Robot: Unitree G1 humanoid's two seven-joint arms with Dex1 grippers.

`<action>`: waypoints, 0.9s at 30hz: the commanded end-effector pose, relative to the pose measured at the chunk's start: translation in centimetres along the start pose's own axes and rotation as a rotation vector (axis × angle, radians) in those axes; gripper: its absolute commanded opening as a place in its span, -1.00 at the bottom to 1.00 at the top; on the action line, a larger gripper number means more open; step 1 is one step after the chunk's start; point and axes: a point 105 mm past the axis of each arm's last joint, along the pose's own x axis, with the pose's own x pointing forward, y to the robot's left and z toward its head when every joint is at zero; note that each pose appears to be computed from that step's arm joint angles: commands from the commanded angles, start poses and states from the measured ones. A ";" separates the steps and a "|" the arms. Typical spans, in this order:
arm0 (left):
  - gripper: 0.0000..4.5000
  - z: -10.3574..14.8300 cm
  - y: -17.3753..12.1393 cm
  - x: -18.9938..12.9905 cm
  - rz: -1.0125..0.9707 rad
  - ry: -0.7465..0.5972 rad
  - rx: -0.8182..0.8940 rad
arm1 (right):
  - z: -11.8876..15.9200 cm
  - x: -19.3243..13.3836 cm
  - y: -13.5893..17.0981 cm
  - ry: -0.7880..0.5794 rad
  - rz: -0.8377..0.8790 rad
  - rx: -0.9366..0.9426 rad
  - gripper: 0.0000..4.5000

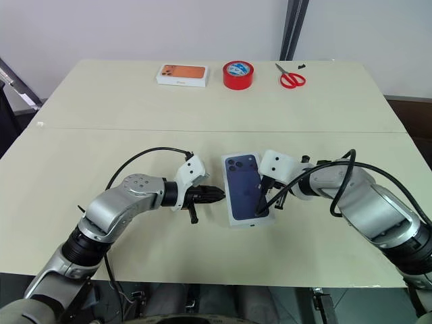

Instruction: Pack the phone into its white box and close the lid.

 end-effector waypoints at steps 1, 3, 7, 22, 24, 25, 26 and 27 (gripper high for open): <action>-0.81 1.5 -0.6 0.0 -0.025 -0.050 0.052 | 0.9 -0.2 0.2 -0.044 0.008 -0.023 -0.98; -0.81 1.4 -0.4 0.0 -0.020 -0.046 0.052 | 0.8 -0.1 0.3 -0.042 0.010 -0.019 -0.98; -0.81 1.2 -0.3 -0.2 -0.014 -0.040 0.050 | 0.5 -0.1 0.2 -0.038 0.005 -0.016 -0.98; -0.81 5.6 3.6 -1.0 0.122 -0.195 -0.008 | 1.4 -4.9 0.4 -0.220 0.124 0.056 -0.98; -0.81 5.7 4.0 0.5 0.139 -0.155 0.019 | 1.4 -4.8 2.0 -0.229 0.191 0.070 -0.98; -0.81 5.4 4.0 1.1 0.136 -0.128 0.031 | 1.3 -4.6 2.8 -0.223 0.222 0.071 -0.98; -0.81 5.0 4.0 1.8 0.131 -0.095 0.047 | 1.0 -4.4 3.6 -0.209 0.251 0.073 -0.98; -0.81 4.5 4.0 2.3 0.126 -0.064 0.054 | 0.6 -4.1 4.3 -0.194 0.271 0.075 -0.98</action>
